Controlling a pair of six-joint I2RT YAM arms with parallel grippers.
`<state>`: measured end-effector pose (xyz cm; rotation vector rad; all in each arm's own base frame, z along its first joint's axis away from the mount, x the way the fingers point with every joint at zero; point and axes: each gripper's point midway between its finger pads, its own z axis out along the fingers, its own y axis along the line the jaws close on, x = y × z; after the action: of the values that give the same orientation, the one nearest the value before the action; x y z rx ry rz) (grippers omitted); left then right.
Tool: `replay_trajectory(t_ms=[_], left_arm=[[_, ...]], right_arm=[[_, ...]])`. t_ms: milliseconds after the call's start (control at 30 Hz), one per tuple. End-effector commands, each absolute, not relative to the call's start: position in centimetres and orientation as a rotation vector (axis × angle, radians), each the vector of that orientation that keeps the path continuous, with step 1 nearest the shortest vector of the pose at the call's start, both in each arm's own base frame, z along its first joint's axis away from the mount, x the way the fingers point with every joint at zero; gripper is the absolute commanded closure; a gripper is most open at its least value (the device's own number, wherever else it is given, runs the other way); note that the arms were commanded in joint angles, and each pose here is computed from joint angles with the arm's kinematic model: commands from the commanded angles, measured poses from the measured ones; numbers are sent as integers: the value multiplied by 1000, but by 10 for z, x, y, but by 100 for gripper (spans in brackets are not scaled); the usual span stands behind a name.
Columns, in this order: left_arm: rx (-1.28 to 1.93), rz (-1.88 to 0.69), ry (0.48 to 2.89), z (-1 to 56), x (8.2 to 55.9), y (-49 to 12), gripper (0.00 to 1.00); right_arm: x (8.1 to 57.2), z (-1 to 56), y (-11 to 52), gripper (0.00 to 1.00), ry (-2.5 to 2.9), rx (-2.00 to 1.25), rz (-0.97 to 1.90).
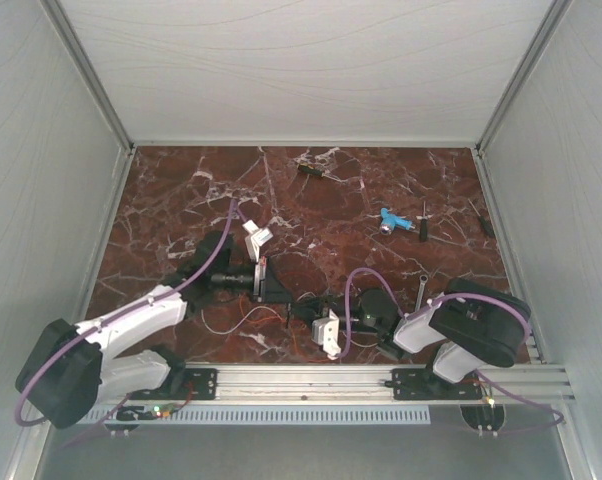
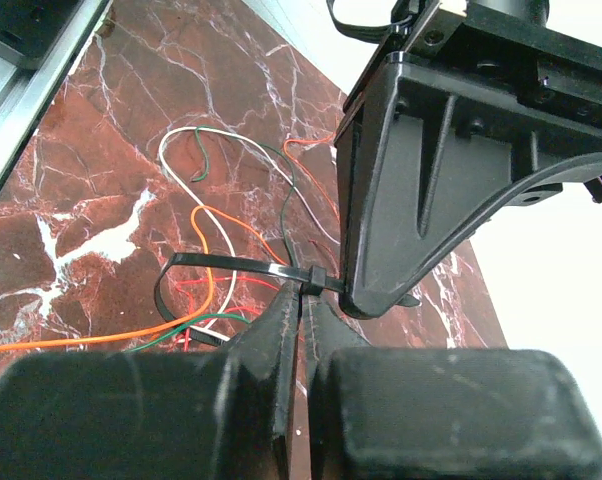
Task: Zip-tie the wires
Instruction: Tie the cable at the center of the board.
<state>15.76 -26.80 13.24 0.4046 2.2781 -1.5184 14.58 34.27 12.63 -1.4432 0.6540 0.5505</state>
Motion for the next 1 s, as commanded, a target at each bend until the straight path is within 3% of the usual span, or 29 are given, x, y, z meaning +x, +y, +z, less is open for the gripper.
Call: replay_trajectory(t_ms=[0,967], left_arm=[[407,-1464,2115,167,194,-276,100],[323,-1386,2056,182,224,-263,100]], right_arm=[[123,129,349,100,546,-1478,600],[119,116,353,100,540,-1527,614]])
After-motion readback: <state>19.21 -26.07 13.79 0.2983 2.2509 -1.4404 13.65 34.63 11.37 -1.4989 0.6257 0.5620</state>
